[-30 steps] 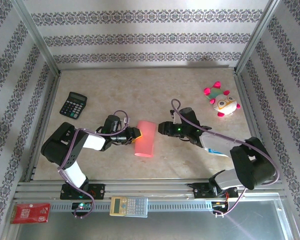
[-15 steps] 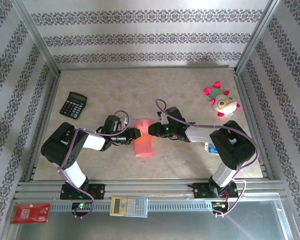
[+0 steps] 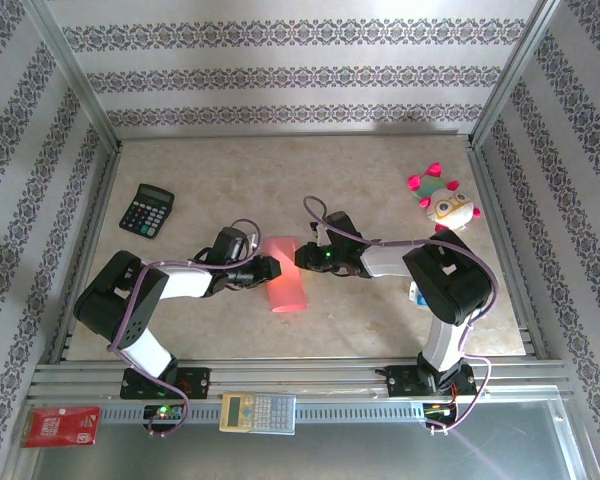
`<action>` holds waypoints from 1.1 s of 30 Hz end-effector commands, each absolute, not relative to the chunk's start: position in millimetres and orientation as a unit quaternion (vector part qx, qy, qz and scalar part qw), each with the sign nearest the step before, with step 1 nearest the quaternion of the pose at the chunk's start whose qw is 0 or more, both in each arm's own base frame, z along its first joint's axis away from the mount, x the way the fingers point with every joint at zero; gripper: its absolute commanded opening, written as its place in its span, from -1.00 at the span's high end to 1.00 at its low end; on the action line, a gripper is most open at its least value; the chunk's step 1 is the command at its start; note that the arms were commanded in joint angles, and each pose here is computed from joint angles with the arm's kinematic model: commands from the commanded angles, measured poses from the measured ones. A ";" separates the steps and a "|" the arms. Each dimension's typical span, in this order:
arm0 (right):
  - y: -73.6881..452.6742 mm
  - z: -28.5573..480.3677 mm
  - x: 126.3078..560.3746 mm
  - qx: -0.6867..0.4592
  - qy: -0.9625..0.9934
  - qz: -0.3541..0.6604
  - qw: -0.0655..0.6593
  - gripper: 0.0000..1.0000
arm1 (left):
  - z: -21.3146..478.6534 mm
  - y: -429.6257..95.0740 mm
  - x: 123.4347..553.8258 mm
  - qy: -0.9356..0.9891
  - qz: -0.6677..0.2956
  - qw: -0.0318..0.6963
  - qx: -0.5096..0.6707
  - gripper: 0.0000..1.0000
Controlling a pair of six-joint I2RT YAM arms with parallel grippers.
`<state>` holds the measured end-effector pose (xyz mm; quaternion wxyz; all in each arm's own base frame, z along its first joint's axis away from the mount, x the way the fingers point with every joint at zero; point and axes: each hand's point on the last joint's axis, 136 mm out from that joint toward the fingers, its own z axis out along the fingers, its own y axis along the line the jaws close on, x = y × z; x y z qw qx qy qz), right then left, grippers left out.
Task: Fold a paper plane with a square sheet of paper (pick it up from the middle)
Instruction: First fold in half a square sheet of paper at the center of the table.
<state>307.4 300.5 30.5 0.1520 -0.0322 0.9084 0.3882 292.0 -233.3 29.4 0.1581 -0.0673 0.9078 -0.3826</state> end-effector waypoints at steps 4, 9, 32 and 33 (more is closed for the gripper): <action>302.8 40.7 313.8 -0.038 0.902 0.394 0.170 0.51 | -5.3 -202.8 282.9 0.955 -0.255 0.137 -0.070 0.36; 287.9 55.3 314.8 -0.038 0.897 0.398 0.189 0.42 | -6.5 -197.2 285.4 0.966 -0.208 0.140 -0.064 0.37; 254.0 63.8 302.5 -0.030 0.892 0.404 0.202 0.38 | -30.6 -182.4 285.9 0.980 -0.084 0.143 -0.112 0.13; 252.4 64.0 303.2 -0.027 0.892 0.403 0.203 0.38 | -31.1 -182.1 285.7 0.980 -0.077 0.146 -0.111 0.12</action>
